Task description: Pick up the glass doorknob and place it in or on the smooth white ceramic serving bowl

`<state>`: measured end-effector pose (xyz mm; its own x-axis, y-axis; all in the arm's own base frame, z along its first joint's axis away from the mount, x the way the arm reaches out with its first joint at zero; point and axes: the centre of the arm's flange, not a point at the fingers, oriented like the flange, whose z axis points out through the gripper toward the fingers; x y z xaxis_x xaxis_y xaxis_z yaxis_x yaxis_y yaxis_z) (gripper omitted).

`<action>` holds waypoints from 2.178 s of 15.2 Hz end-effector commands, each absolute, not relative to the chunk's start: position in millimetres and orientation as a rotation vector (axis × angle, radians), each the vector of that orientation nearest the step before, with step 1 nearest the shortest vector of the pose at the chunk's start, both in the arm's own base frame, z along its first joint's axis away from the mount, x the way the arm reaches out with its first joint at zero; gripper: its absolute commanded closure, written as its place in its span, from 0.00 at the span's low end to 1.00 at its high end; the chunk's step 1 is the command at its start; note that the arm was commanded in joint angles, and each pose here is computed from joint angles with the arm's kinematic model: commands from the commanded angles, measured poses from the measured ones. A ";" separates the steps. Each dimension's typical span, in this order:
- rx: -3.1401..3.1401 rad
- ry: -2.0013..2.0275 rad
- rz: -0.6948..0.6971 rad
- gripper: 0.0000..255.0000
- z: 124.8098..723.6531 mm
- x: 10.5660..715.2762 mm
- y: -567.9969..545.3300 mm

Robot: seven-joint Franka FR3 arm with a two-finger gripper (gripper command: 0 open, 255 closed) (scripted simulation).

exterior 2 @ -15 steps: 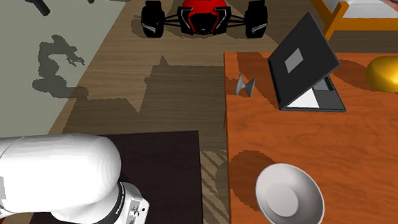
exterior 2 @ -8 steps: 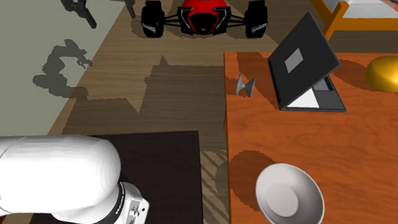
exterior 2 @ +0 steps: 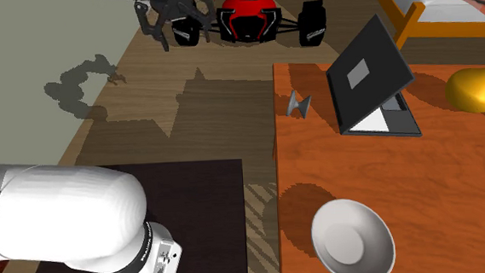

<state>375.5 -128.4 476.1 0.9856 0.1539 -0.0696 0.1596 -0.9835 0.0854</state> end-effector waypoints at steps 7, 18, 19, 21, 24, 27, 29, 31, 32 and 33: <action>3.058 0.229 -0.096 0.00 412.7 410.6 -207.3; 3.085 0.212 -0.098 0.00 320.9 458.5 -313.2; 3.088 0.210 -0.099 0.00 312.4 462.7 -322.7; 3.093 0.207 -0.099 0.00 295.4 471.2 -341.8; 3.100 0.202 -0.100 0.00 269.7 483.9 -370.2; 3.108 0.197 -0.101 0.00 243.8 496.4 -398.6; 3.112 0.193 -0.101 0.00 226.4 504.7 -417.4; 3.117 0.190 -0.101 0.00 208.9 512.9 -436.1; 3.120 0.188 -0.102 0.00 200.1 517.0 -445.5; 3.120 0.188 -0.102 0.00 198.2 517.9 -447.5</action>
